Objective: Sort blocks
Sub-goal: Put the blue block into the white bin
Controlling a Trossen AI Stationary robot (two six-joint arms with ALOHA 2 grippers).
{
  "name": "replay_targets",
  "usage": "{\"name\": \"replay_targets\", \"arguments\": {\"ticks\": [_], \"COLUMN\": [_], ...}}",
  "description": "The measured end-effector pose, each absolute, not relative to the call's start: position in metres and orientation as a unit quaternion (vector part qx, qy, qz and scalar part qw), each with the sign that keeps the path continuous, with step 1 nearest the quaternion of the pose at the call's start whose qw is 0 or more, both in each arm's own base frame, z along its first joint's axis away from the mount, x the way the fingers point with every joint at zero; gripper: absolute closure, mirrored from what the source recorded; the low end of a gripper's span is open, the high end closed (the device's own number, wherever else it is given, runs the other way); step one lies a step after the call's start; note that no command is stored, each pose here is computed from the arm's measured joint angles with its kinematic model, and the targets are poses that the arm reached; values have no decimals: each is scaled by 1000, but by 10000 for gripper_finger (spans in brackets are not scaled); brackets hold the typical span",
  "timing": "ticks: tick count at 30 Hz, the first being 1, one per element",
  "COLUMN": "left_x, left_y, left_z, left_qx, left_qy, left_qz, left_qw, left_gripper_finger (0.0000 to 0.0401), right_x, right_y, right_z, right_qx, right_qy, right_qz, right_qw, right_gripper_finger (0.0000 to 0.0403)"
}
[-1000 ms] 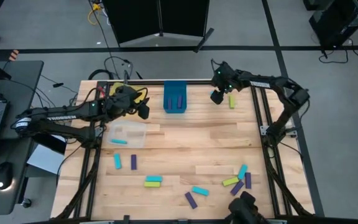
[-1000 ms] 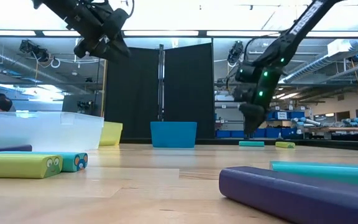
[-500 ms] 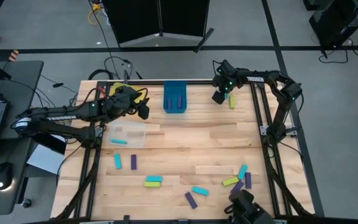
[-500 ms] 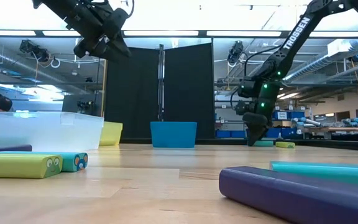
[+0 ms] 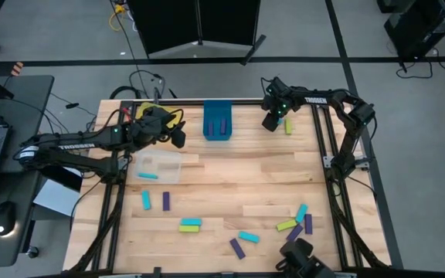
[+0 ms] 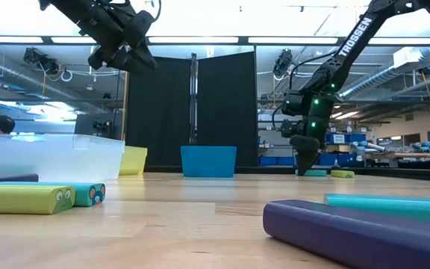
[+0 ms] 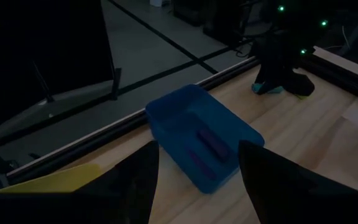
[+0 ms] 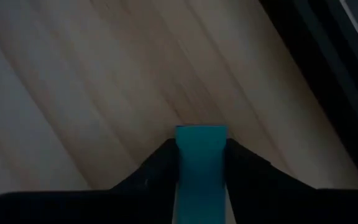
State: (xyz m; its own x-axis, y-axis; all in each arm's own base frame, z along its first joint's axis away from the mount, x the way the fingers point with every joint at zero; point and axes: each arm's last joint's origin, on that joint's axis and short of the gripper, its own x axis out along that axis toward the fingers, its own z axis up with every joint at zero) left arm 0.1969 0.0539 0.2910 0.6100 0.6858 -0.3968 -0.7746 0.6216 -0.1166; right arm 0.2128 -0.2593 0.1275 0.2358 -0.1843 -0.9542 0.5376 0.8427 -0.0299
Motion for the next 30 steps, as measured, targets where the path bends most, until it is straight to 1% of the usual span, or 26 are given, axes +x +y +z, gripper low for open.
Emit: {"name": "replay_targets", "arguments": {"ticks": [4, 9, 12, 14, 17, 21, 25, 30], "left_x": [197, 197, 197, 197, 197, 197, 198, 201], "left_y": [54, 54, 54, 54, 54, 55, 56, 57], "left_z": [291, 291, 291, 291, 291, 292, 299, 309], "left_qx": [-140, -140, -140, -139, -139, -134, -123, -101], "left_qy": [159, 159, 159, 160, 161, 148, 115, 75], "left_qz": [412, 412, 412, 412, 412, 427, 444, 434], "left_qw": [886, 886, 886, 886, 886, 882, 880, 892], "left_gripper_finger": [174, 174, 174, 174, 174, 174, 174, 174], "right_x": [215, 211, 211, 211, 216, 235, 266, 310], "right_y": [-257, -251, -250, -246, -235, -214, -184, -137], "right_z": [129, 144, 164, 174, 191, 213, 229, 243], "right_qx": [151, 163, 156, 167, 177, 173, 151, 114], "right_qy": [571, 561, 528, 509, 469, 412, 351, 268], "right_qz": [-235, -247, -253, -243, -202, -141, -75, 0], "right_qw": [772, 773, 796, 809, 841, 884, 921, 957], "right_gripper_finger": [287, 287, 287, 287, 287, 287, 287, 287]}}
